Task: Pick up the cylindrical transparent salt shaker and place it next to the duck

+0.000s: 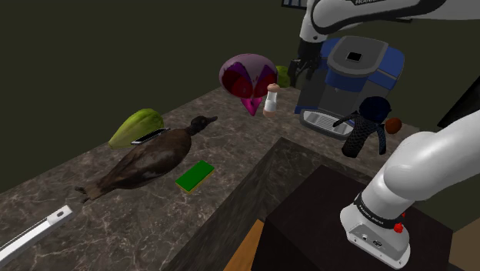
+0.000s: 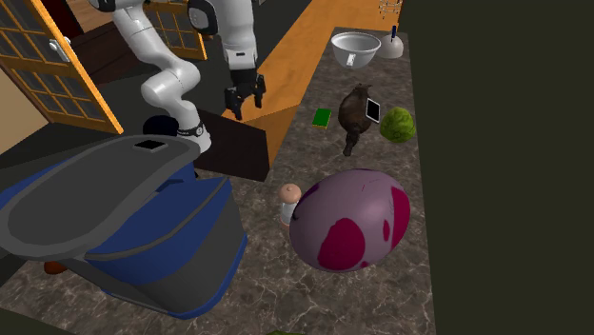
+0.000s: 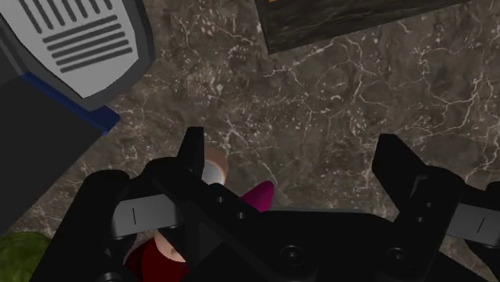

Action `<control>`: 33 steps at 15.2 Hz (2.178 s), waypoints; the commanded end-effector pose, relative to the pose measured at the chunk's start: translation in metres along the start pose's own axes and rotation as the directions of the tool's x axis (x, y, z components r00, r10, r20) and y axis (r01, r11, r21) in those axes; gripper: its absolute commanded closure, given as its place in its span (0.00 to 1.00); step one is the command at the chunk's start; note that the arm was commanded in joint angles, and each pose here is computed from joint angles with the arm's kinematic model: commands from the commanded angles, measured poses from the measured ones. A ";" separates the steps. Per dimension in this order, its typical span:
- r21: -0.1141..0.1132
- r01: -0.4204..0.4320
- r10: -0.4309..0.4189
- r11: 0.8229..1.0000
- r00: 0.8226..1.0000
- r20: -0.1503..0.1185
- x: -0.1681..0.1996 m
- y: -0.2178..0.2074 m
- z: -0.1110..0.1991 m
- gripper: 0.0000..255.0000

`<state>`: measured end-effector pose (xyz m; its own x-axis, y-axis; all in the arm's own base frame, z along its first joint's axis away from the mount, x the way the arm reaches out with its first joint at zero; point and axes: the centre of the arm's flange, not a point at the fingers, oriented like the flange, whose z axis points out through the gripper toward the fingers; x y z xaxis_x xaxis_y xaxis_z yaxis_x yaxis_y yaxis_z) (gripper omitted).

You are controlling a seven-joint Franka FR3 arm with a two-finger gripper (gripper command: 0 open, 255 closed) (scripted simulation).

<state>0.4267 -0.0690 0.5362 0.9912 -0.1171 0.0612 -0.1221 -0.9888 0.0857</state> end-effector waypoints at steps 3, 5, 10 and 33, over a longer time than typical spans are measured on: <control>0.001 0.004 -0.004 1.000 1.000 0.003 0.045 0.016 0.024 0.00; 0.002 0.006 -0.006 1.000 1.000 0.005 0.067 0.025 0.035 0.00; 0.004 0.010 -0.010 1.000 1.000 0.009 0.124 0.048 0.063 0.00; 0.007 0.019 -0.019 1.000 1.000 0.019 0.239 0.093 0.162 0.00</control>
<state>0.6600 -0.2037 0.3983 0.9941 -0.1003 0.0407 -0.1033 -0.9915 0.0795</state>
